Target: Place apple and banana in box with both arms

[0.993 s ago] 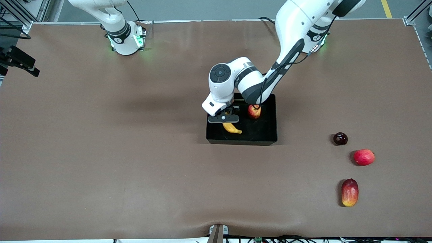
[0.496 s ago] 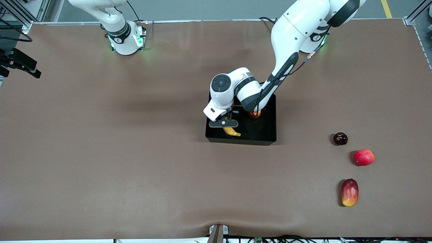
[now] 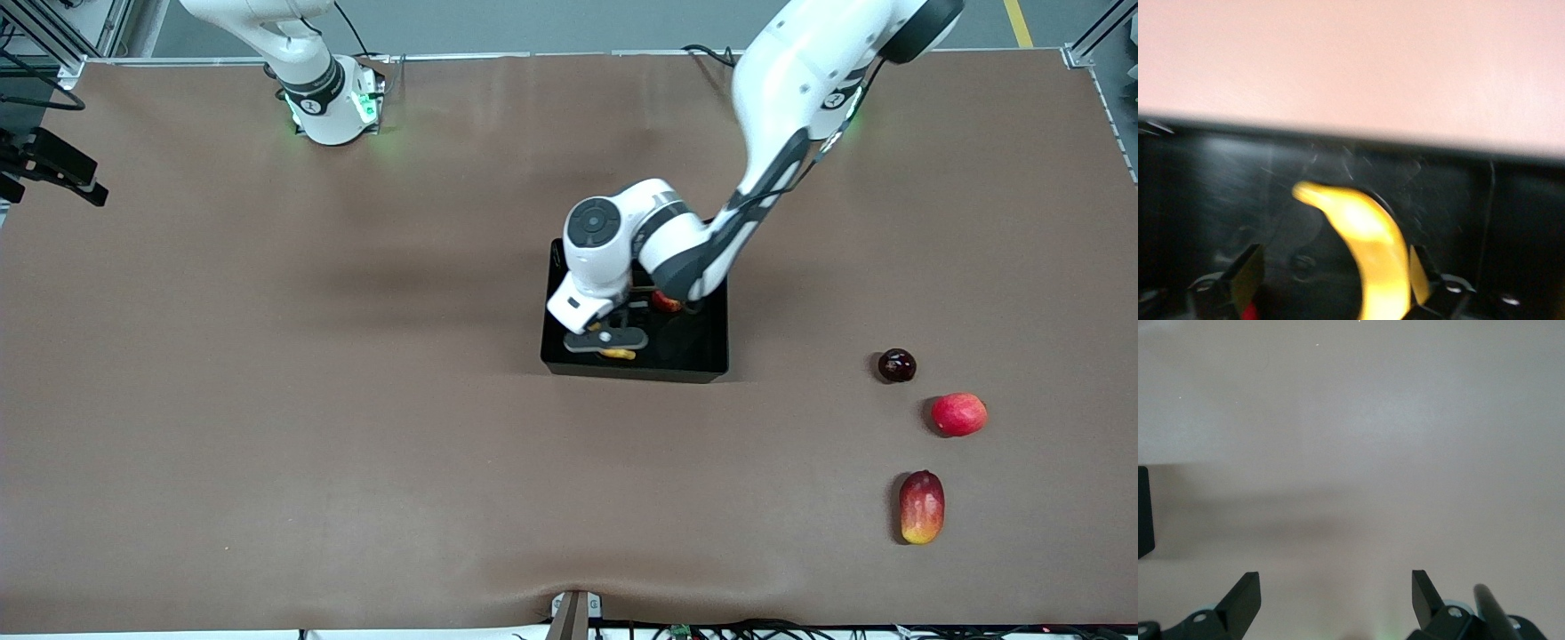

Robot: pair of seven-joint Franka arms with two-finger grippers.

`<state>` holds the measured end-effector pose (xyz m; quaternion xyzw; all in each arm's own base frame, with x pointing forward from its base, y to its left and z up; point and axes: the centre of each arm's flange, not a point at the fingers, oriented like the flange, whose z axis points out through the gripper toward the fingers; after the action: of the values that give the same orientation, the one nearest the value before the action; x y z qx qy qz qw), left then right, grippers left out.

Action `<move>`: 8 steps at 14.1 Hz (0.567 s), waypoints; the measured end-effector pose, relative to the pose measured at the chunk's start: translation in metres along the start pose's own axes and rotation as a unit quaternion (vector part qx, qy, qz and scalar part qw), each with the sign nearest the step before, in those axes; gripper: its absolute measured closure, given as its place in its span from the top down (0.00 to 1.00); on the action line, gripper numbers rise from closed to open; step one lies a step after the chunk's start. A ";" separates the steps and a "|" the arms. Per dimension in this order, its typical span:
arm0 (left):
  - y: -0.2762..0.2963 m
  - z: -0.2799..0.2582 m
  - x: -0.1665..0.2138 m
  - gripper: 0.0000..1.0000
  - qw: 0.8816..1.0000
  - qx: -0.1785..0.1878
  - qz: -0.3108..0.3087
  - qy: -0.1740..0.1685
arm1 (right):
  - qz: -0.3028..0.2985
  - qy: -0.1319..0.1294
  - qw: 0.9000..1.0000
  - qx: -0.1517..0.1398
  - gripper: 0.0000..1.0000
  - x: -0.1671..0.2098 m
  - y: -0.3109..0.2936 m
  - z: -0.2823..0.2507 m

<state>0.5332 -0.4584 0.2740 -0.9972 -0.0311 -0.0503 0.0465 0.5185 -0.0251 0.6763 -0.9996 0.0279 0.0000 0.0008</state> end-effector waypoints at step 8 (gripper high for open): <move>-0.173 -0.203 0.088 1.00 0.992 0.024 -0.107 0.065 | 0.001 0.000 1.000 0.000 1.00 0.000 0.001 0.000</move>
<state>0.5895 -0.3009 0.4993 -0.9813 -0.1355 -0.1192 0.0667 0.5184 -0.0265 0.6763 -0.9996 0.0293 0.0000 0.0009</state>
